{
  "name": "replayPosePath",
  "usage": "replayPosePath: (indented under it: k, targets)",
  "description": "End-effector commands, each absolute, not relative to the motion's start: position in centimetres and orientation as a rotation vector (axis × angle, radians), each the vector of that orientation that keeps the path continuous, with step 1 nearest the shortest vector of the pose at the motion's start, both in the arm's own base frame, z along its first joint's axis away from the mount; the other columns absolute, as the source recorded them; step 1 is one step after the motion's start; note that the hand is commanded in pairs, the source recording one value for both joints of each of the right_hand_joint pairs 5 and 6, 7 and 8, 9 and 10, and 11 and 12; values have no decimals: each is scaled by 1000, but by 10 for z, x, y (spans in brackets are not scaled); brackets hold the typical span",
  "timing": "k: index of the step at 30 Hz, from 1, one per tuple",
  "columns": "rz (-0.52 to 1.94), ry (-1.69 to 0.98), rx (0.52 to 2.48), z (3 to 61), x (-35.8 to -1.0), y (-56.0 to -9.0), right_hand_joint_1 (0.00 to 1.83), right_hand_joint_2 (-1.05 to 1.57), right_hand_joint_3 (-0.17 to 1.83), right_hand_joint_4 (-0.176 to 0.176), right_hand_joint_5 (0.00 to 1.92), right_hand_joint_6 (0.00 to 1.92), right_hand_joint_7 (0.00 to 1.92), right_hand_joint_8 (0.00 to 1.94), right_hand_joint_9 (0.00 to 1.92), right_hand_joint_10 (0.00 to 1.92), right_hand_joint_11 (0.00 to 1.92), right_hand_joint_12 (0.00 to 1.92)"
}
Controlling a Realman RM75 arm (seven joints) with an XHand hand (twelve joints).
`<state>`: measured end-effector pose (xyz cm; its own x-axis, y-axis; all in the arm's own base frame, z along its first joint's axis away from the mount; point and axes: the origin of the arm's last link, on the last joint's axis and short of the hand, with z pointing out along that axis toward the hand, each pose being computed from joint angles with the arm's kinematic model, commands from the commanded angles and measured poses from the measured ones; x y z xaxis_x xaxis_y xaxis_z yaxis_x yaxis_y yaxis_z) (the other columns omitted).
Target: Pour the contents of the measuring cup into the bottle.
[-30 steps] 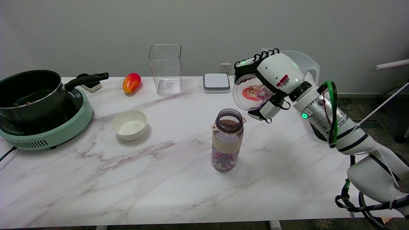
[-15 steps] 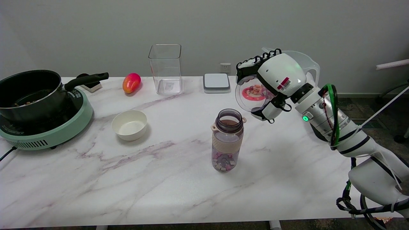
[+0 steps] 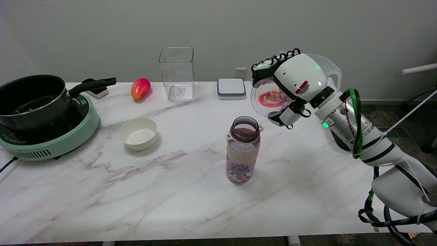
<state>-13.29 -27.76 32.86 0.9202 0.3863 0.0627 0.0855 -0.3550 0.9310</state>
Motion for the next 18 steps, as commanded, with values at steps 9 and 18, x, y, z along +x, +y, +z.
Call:
replayPosePath:
  k: [9,18]
  targets:
    - [294,428,1974,313,-133,-278,1608,527,1038,0,1417,1417,1428,1428,1325,1325,1144,1144]
    - [242,492,1990,307,-131,-281,1607,545,1015,0,1441,1441,1433,1433,1332,1332,1150,1150]
